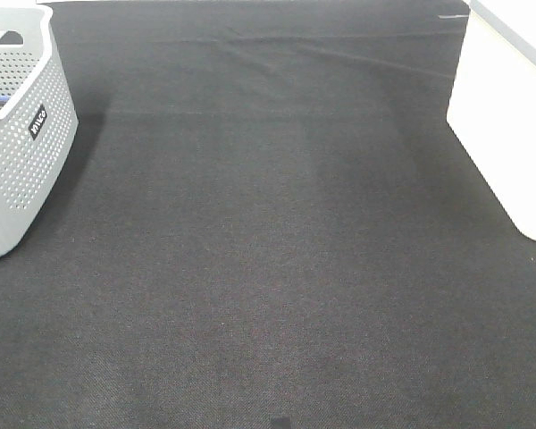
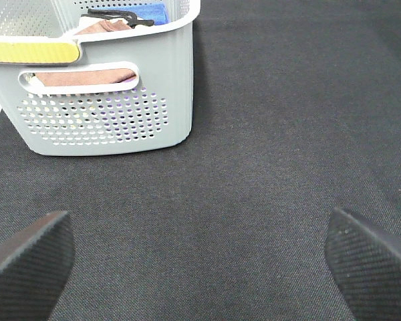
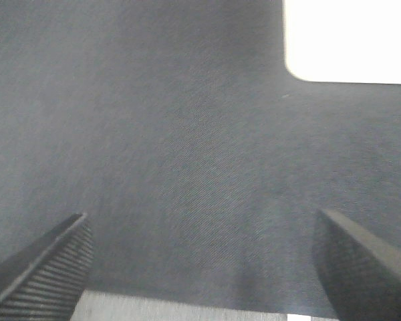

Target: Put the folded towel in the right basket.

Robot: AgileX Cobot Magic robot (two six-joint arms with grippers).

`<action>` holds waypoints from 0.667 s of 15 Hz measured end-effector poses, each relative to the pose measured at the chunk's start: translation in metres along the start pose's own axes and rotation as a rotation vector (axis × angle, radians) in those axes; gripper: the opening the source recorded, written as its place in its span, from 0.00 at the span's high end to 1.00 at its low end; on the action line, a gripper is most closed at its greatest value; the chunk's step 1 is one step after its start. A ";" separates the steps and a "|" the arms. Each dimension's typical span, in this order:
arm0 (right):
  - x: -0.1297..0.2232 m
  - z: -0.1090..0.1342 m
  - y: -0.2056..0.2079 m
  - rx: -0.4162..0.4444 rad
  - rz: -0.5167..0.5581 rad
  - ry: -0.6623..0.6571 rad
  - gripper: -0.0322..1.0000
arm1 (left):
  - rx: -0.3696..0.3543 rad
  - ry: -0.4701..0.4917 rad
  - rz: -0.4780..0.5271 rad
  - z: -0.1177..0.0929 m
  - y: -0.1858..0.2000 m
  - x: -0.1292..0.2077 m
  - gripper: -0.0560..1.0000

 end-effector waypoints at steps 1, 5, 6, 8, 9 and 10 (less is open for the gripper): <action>-0.001 -0.001 0.002 0.012 -0.018 -0.010 0.16 | 0.000 0.000 0.000 0.000 0.000 0.000 0.03; -0.001 -0.001 0.023 0.006 -0.172 -0.017 0.16 | 0.000 0.000 0.000 0.000 0.000 0.000 0.03; 0.000 -0.001 0.023 0.003 -0.174 -0.017 0.16 | 0.000 0.000 0.000 0.000 0.000 0.000 0.03; 0.001 -0.001 0.023 0.000 -0.174 -0.019 0.16 | 0.000 0.000 0.000 0.000 0.000 0.000 0.03; 0.001 -0.001 0.023 0.000 -0.174 -0.019 0.16 | 0.000 0.000 0.000 0.000 0.000 0.000 0.03; 0.001 -0.001 0.023 0.000 -0.174 -0.019 0.16 | 0.000 0.000 0.000 0.000 0.000 0.000 0.03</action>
Point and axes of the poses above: a point on each arm's last joint axis where the gripper is mounted, y pointing back along that axis away from the gripper, z along the wrist's bending axis when the last joint is at zero, x = y × z, the point moved 9 cm from there along -y, pointing out along that axis toward the gripper, and after that the axes turned 11 degrees about -y, right-handed, at the moved point
